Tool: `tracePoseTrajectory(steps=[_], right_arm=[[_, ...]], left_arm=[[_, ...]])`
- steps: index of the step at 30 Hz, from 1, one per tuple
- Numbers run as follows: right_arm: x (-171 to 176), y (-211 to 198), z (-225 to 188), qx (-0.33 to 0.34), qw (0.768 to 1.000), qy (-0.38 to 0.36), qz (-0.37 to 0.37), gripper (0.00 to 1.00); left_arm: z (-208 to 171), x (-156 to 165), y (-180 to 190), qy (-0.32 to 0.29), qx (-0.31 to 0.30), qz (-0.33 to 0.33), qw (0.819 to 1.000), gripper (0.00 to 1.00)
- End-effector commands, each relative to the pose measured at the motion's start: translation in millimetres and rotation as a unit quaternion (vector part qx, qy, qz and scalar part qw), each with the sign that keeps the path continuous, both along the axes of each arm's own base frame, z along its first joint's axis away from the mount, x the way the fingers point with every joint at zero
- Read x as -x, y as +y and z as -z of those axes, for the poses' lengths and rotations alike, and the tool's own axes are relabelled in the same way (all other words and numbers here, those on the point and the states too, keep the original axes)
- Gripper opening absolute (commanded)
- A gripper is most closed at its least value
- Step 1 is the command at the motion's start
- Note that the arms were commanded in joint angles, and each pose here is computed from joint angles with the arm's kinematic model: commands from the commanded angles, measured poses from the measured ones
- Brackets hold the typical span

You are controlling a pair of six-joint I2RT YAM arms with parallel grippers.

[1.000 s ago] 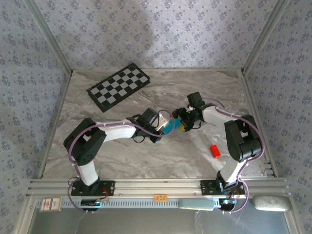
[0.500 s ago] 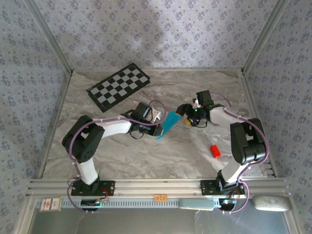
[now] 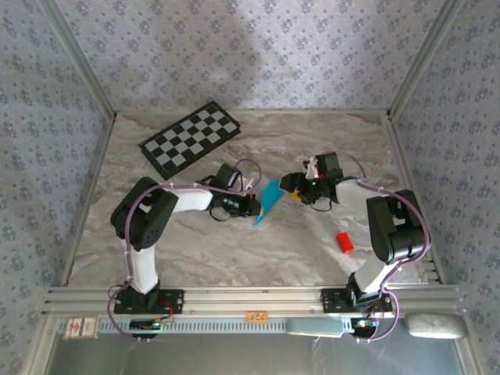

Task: Fold a paper plane with a square sheet of paper (pick it up from the middle)
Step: Fold the wing for the fifth time at the center of the table.

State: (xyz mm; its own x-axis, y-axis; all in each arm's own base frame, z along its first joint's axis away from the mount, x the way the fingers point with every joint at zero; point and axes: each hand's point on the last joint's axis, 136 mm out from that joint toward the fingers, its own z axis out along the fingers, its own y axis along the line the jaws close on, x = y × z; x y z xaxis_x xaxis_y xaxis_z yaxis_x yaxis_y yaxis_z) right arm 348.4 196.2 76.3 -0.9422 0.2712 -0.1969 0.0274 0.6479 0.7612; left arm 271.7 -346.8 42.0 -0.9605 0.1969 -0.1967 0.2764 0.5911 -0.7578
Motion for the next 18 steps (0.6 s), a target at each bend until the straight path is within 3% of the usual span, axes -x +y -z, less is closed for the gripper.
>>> tracePoseTrajectory(steps=[1,18], right_arm=[[3.7,12.0,1.0,-0.015,0.999,-0.021,-0.033,0.61],[16.2,53.0,10.9,-0.029,0.995,-0.026,-0.092,0.5]], left_arm=[[-6.6,-5.5,-8.9,0.025,0.026,-0.005,0.999,0.0],[11.3,-2.9,-9.6,0.069,0.007,-0.008,0.998,0.0]])
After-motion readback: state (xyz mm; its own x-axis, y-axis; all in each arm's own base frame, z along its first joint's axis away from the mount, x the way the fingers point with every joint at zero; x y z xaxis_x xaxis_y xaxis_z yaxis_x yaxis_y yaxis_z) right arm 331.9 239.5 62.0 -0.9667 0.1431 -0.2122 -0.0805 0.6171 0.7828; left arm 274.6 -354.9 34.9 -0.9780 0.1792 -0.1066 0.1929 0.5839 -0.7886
